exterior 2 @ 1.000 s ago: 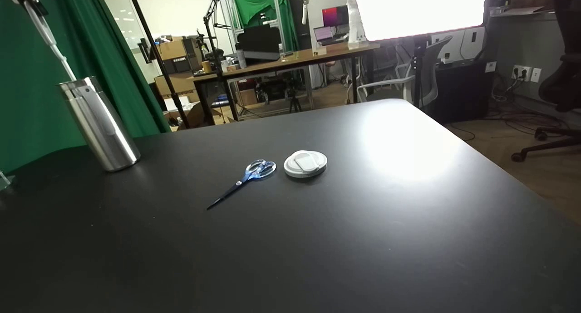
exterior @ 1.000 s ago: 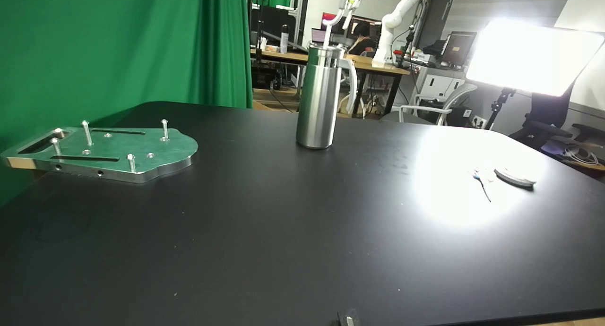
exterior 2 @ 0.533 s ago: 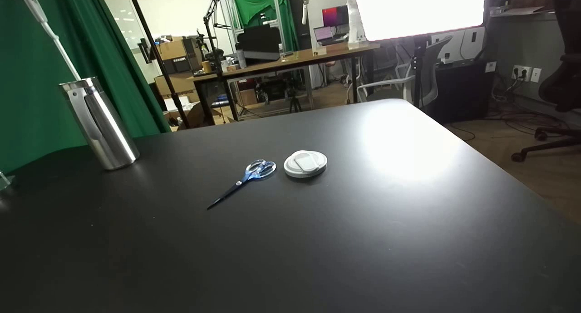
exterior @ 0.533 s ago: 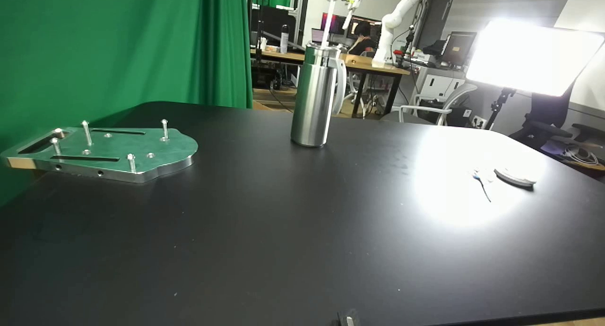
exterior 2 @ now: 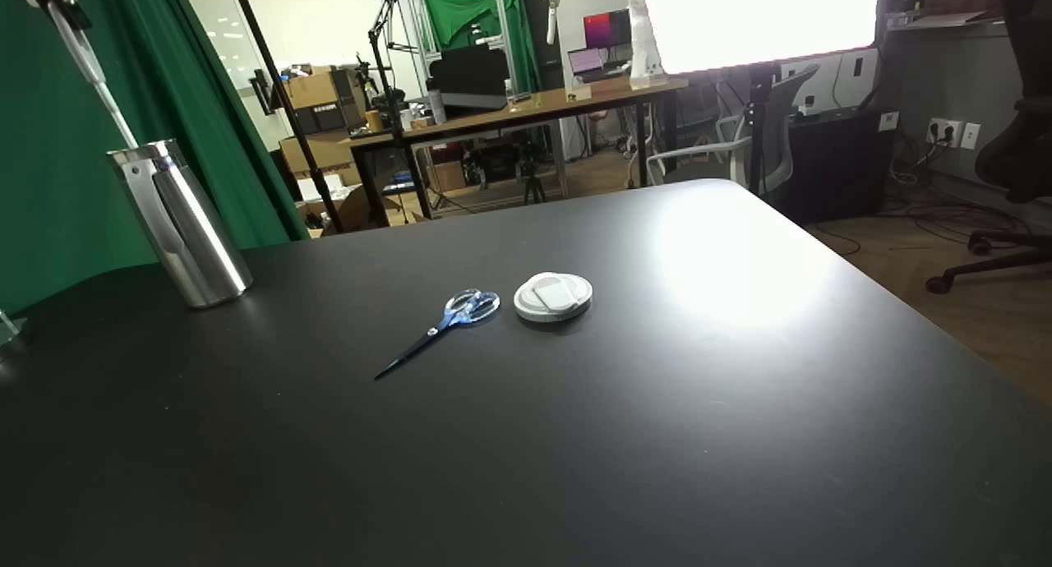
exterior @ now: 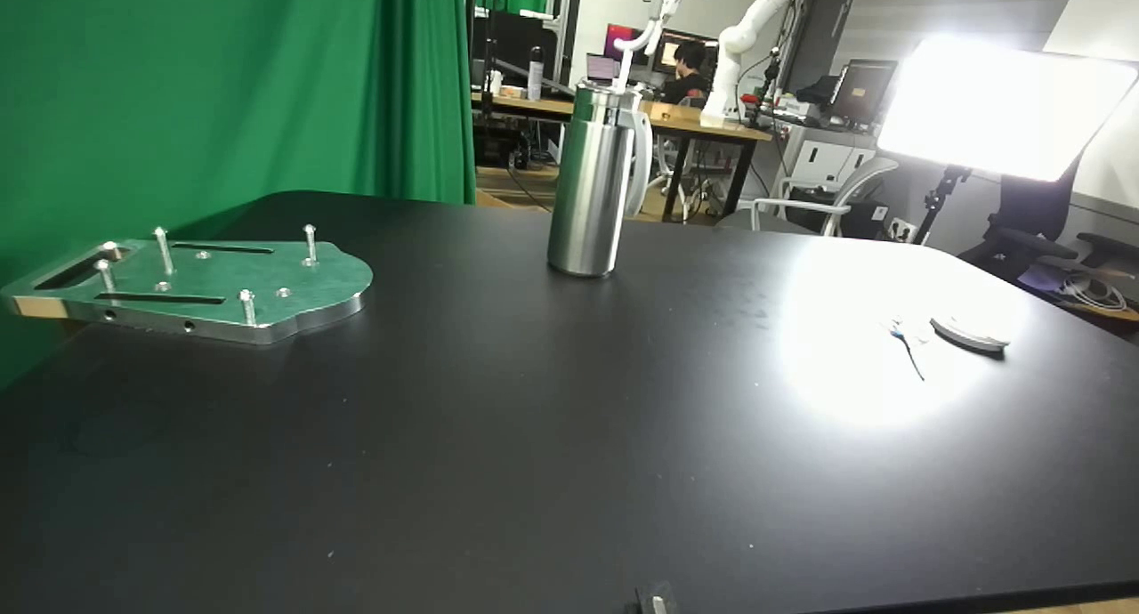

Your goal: Move the bottle brush up and down repeatedly in the thermos flask

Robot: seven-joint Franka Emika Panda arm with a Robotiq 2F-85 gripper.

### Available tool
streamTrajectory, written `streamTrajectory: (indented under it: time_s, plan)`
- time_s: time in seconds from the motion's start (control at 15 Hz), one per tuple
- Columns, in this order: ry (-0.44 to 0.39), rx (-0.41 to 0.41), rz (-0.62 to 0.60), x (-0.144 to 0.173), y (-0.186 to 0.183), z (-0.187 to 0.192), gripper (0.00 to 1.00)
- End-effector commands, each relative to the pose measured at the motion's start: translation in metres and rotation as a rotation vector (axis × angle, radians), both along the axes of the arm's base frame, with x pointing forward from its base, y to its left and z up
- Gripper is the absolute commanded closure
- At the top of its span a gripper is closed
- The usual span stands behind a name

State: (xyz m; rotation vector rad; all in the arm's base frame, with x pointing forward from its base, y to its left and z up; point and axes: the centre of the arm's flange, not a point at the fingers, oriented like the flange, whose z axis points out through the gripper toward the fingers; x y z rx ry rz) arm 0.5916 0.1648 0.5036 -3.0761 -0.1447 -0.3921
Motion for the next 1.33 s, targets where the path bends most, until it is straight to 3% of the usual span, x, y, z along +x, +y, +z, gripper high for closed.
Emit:
streamTrajectory:
  time_s: [0.0, 0.73, 1.27]
  plan:
    - [0.041, -0.016, -0.028, 0.0, -0.003, -0.019, 0.96]
    - [0.119, -0.039, -0.017, 0.002, 0.005, -0.07, 0.96]
    - [0.044, -0.02, -0.01, 0.003, 0.004, -0.017, 0.96]
